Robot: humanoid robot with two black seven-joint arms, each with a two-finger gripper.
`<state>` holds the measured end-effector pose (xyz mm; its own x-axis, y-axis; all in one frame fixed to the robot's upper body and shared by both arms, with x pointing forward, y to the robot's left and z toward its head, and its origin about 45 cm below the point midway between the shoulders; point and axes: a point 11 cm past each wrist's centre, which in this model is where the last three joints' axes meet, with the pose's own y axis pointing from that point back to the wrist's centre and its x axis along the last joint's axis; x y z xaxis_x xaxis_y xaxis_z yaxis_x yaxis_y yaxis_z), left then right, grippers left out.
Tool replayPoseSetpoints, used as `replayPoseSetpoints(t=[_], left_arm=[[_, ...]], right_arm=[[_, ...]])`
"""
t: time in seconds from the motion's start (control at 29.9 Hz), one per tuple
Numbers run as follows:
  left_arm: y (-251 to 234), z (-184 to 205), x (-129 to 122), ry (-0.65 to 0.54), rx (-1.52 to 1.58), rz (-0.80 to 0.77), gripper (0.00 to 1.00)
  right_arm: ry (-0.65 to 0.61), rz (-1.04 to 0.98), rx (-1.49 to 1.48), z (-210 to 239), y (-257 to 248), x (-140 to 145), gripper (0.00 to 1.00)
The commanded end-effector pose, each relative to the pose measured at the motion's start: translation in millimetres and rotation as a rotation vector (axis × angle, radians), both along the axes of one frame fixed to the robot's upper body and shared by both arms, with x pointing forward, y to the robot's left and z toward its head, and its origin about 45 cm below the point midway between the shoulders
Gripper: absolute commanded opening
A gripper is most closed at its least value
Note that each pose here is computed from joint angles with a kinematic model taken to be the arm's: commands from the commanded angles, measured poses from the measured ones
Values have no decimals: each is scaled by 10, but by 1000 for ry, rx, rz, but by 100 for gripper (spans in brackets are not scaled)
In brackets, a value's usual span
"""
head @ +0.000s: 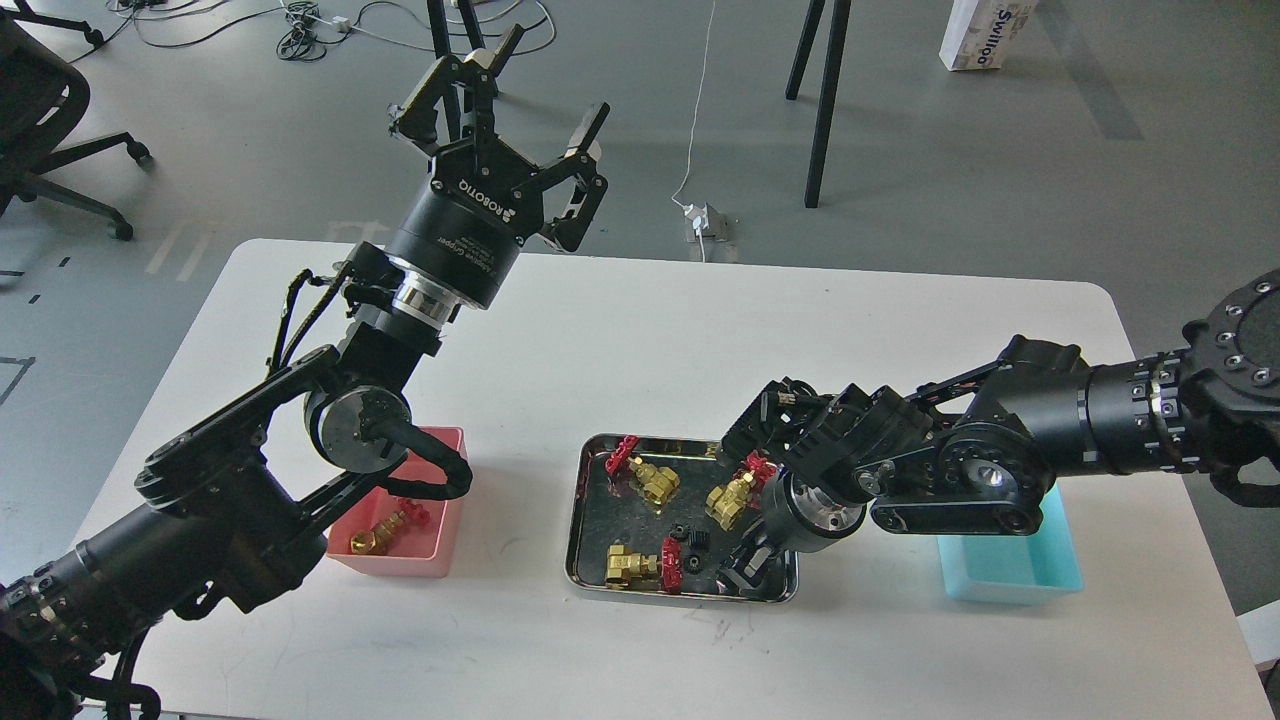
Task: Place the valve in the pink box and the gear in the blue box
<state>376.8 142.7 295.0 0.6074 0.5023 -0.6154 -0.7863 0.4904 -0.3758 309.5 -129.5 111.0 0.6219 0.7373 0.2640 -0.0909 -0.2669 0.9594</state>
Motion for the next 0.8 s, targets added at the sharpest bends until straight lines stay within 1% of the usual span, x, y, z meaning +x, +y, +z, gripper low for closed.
replayPoseSetpoints(t=[0.0,0.13,0.2,0.4,0.77], left_arm=[[1,-3,0,0,0,0,79],[1,-3,0,0,0,0,79],[-2,-6,-2,1,1,-2,79],[10,-27,11,5,4,4,79],[18,-46,4,9,4,6,79]], right_arm=[[2,-1,1,-11,-1,-7,54],[7,0,1,-26,-4,-26,53],[9,0,0,-36,-7,-35,50],[8,2,-2,-34,-9,-35,46],[13,5,-18,-61,-51,-52,45]])
